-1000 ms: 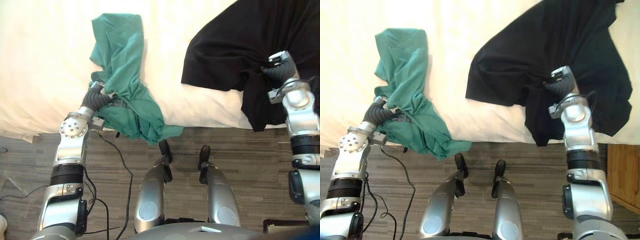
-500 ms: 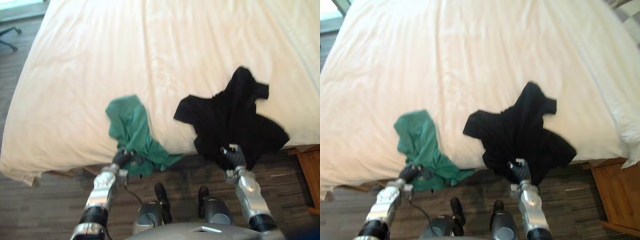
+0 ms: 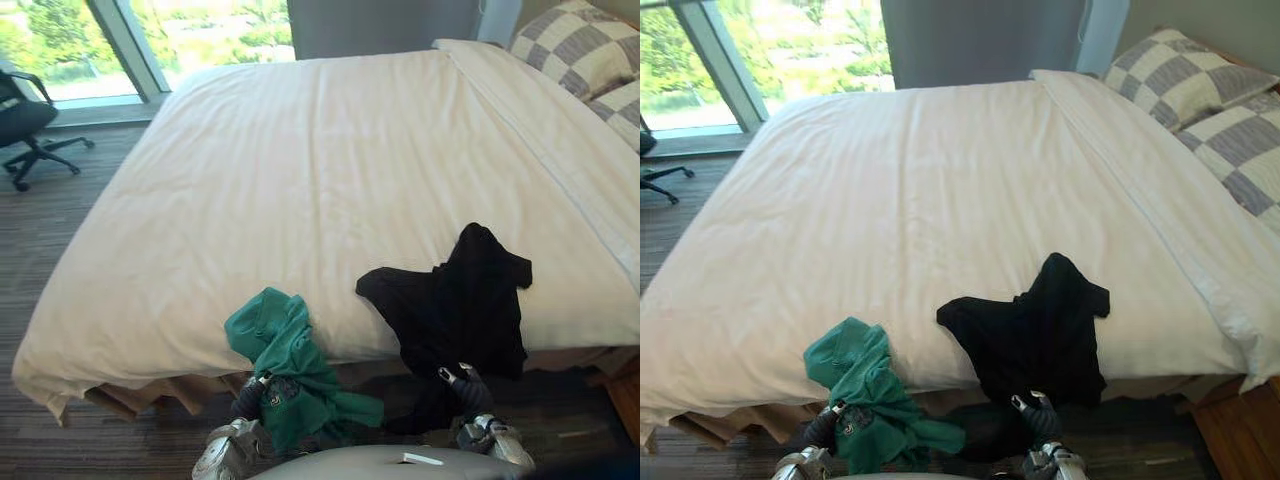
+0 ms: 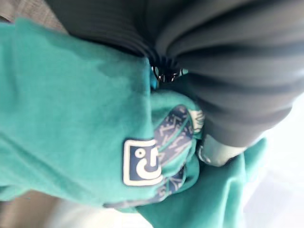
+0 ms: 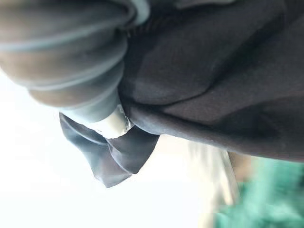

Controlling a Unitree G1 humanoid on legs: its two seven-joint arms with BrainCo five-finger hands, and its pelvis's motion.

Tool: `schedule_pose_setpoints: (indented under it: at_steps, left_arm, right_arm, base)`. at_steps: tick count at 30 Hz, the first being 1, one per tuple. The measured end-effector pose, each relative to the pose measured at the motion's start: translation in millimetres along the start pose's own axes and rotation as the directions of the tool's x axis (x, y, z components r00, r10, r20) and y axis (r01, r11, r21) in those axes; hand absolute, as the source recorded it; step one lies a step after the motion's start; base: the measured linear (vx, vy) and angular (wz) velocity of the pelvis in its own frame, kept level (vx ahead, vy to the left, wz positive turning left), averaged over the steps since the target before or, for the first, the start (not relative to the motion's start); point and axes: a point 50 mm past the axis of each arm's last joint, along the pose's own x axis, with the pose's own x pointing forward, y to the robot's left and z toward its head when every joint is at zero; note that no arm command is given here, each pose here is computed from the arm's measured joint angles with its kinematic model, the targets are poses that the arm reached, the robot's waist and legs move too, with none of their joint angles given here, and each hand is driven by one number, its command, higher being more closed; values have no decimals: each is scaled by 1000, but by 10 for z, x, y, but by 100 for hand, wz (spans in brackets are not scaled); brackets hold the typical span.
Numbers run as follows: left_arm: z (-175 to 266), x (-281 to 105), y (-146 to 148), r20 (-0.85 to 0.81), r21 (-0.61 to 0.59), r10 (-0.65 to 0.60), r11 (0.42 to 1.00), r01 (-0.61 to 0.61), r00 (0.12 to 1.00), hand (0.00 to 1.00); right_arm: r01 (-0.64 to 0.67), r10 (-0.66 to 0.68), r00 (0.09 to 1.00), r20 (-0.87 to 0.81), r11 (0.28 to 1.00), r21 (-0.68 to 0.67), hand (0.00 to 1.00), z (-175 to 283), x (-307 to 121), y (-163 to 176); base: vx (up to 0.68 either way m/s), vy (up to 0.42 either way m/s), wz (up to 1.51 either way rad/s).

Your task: Tidy the bed and pick cloth on bed and put in laundry

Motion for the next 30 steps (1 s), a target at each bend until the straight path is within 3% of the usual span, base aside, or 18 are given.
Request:
schedule_pose_setpoints:
  at_steps: [9,17,21,26,30]
  left_arm:
    - [-15,-9,18,21,-60,151,987,-150,988,100]
    - [-103,194,-433,-6,-90,188,978,-188,982,100]
    - [-120,213,-513,6,-96,194,977,-192,981,100]
    - [-72,177,-480,65,-99,192,978,-185,979,100]
    - [-36,39,-227,107,-107,266,961,-255,958,100]
  right_arm:
    - [-182,191,974,-121,980,79,100,-278,-174,262]
    - [-338,346,910,-228,938,73,100,-306,-8,586]
    - [-291,295,926,-234,955,53,100,-337,5,589]
    - [-168,170,965,-198,985,27,100,-246,1,308]
    - [-171,167,977,-132,985,-14,100,-20,174,247]
  base:
    - [10,-87,135]
    - [-38,-96,79]
    - [26,11,161]
    - [123,10,223]
    - [74,50,73]
